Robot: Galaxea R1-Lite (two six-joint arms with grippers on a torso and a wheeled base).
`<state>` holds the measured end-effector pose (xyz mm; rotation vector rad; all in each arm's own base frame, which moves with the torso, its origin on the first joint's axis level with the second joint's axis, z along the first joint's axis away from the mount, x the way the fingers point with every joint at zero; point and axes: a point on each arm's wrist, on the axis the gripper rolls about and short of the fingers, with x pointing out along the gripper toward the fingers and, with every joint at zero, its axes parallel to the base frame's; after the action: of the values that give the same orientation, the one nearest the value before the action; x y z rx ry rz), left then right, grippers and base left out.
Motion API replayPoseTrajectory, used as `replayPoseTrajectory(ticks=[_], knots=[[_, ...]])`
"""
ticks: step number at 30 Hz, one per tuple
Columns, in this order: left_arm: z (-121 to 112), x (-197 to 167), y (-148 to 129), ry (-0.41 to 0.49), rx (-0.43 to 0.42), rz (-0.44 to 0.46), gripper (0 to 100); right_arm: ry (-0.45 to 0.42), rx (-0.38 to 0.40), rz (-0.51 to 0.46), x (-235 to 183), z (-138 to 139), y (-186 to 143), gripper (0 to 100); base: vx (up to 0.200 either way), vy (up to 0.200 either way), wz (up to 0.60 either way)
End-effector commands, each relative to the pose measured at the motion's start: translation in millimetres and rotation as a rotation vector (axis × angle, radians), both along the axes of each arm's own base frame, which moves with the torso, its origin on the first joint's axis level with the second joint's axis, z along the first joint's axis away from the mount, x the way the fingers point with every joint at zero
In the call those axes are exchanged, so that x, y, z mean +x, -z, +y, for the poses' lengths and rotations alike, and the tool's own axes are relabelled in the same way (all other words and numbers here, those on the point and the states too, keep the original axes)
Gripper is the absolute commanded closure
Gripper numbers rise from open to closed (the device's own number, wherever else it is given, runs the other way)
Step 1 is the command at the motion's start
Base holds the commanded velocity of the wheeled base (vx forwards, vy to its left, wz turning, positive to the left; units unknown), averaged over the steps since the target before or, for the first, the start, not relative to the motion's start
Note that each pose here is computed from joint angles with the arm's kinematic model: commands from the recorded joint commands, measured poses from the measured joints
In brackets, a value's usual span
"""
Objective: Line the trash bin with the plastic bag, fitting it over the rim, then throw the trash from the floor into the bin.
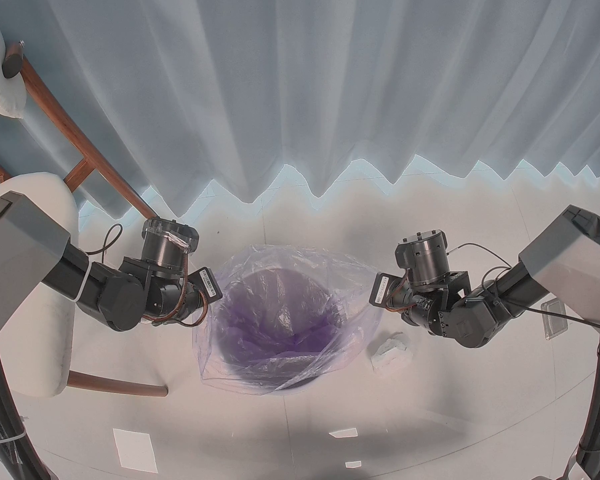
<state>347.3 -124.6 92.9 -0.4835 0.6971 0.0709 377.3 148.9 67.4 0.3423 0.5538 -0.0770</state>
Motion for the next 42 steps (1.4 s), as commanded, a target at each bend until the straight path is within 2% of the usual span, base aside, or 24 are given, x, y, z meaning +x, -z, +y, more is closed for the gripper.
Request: replayPoseTrajectory(ticks=[1, 4, 13, 17, 21, 32, 40, 41, 42], knots=[[4, 7, 13, -0.026, -0.005, 0.032, 100, 0.002, -0.012, 0.038, 4, 2, 19, 100, 0.0, 0.0, 0.0], [6, 9, 16, -0.043, -0.026, 0.043, 100, 0.012, 0.002, 0.04, 4, 2, 19, 100, 0.0, 0.0, 0.0], [10, 7, 23, -0.207, -0.187, 0.102, 100, 0.115, 0.129, 0.098, -2, 0, 36, 100, 0.0, 0.0, 0.0], [11, 7, 35, -0.286, -0.236, 0.164, 100, 0.162, 0.186, 0.117, -4, 0, 43, 100, 0.0, 0.0, 0.0], [12, 8, 40, -0.335, -0.275, 0.181, 100, 0.189, 0.209, 0.146, -8, 0, 52, 100, 0.0, 0.0, 0.0], [10, 5, 34, -0.342, -0.297, 0.171, 100, 0.19, 0.236, 0.15, -17, 5, 47, 100, 0.0, 0.0, 0.0], [2, -4, 44, -0.339, -0.288, 0.205, 100, 0.184, 0.239, 0.169, -23, 12, 54, 100, 0.0, 0.0, 0.0], [1, -5, 43, -0.339, -0.295, 0.204, 0, 0.184, 0.239, 0.169, -23, 12, 53, 100, 0.0, 0.0, 0.0], [1, -5, 43, -0.339, -0.295, 0.204, 0, 0.184, 0.239, 0.169, -23, 12, 53, 100, 0.0, 0.0, 0.0]])
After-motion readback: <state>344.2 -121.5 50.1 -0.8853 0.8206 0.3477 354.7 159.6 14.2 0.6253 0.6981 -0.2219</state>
